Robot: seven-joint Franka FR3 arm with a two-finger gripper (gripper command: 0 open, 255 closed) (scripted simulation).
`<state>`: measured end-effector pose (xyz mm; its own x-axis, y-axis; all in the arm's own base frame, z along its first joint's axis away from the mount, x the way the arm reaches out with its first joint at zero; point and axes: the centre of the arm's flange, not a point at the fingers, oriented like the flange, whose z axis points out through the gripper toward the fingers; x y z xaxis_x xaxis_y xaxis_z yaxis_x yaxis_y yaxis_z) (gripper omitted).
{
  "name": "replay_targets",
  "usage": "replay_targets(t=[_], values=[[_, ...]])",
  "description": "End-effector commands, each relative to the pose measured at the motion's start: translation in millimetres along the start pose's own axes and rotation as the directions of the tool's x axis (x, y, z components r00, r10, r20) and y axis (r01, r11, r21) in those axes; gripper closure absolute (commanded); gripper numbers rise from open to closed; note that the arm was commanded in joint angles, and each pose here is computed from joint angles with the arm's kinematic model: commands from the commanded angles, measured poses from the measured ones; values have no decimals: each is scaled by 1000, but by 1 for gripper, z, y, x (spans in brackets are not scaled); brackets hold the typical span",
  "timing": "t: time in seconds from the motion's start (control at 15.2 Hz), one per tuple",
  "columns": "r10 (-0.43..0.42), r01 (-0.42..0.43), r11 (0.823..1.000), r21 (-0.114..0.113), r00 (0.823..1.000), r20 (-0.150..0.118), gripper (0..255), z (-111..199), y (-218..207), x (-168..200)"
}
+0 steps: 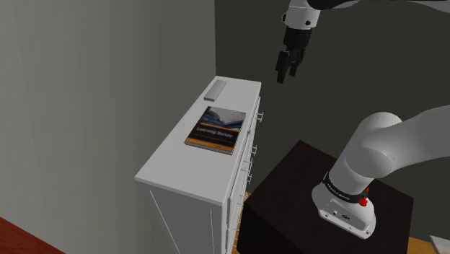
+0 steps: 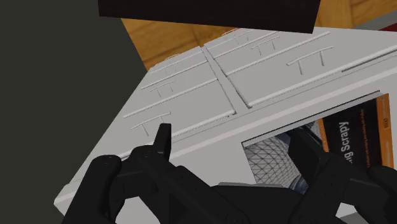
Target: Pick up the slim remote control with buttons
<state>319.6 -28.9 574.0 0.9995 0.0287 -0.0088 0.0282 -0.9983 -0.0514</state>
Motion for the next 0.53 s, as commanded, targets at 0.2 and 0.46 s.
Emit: replay_targets(t=[0.2, 0.46], values=[[94, -94, 996, -6, 996, -3, 0, 13, -15, 34], [218, -218, 976, -14, 976, -9, 0, 31, -30, 81]])
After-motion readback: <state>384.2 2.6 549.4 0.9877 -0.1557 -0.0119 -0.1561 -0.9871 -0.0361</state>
